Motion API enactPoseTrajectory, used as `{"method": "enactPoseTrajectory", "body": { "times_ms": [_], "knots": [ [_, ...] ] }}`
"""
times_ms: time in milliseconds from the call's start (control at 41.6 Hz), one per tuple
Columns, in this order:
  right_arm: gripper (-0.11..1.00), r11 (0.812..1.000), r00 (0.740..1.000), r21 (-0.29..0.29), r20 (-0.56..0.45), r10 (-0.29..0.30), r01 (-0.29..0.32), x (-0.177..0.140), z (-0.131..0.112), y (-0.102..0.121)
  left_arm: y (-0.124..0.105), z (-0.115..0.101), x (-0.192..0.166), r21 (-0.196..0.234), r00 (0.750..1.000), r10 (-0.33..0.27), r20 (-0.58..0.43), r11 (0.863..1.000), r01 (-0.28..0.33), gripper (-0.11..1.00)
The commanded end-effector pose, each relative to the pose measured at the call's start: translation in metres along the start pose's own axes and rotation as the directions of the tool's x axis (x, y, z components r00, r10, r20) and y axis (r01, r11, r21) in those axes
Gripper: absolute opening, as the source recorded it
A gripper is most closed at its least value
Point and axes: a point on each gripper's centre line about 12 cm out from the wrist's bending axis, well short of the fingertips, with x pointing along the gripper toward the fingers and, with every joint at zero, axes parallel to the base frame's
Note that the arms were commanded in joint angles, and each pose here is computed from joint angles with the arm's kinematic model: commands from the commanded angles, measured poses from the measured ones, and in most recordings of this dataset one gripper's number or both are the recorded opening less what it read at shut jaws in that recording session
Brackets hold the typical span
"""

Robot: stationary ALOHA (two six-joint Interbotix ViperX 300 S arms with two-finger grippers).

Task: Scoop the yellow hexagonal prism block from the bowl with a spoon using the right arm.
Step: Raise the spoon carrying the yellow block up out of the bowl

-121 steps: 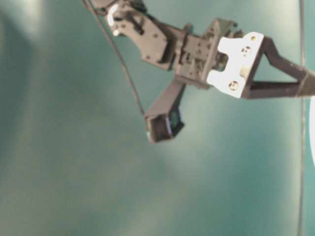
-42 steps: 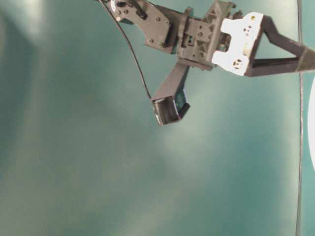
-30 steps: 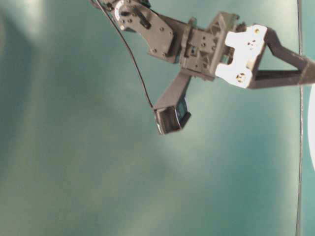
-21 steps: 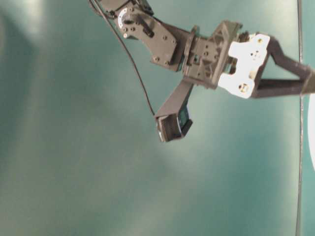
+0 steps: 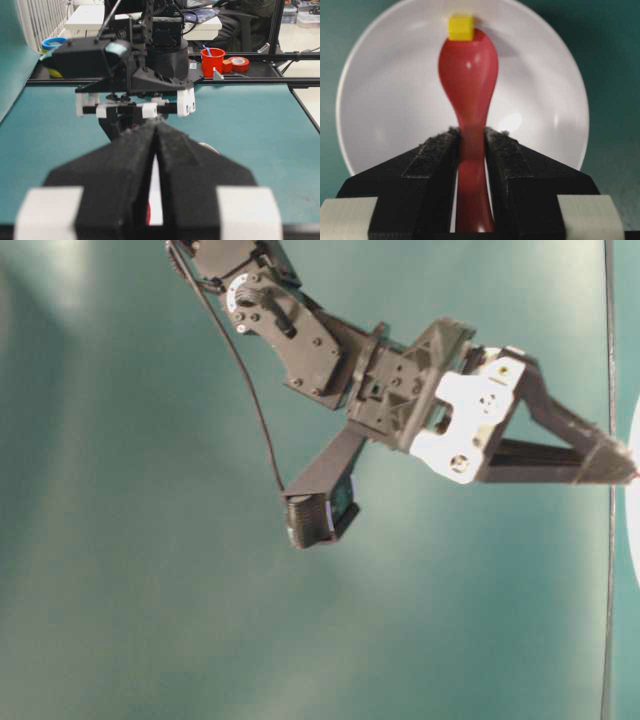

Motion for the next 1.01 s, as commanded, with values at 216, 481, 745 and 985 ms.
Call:
{"method": "enactPoseTrajectory", "body": {
  "times_ms": [216, 481, 745, 985],
  "knots": [
    [0.23, 1.000, 0.997, -0.023, 0.076, 0.012, -0.010, -0.022, 0.016, 0.006, 0.000, 0.007, 0.002, 0.002, 1.000, 0.002, 0.018, 1.000, -0.002, 0.00],
    [0.23, 1.000, 0.993, -0.026, 0.117, 0.014, -0.011, -0.022, 0.020, 0.006, 0.001, 0.007, 0.002, 0.005, 1.000, 0.003, 0.017, 1.000, -0.003, 0.00],
    [0.23, 0.999, 0.991, -0.029, 0.133, 0.019, -0.015, -0.025, 0.018, 0.008, 0.001, 0.007, 0.002, 0.005, 1.000, 0.003, 0.018, 1.000, -0.003, 0.00],
    [0.23, 0.998, 0.984, -0.047, 0.174, 0.044, -0.037, -0.045, 0.013, 0.018, 0.001, 0.007, 0.002, 0.005, 1.000, 0.003, 0.018, 1.000, -0.003, 0.00]
  ]
}}
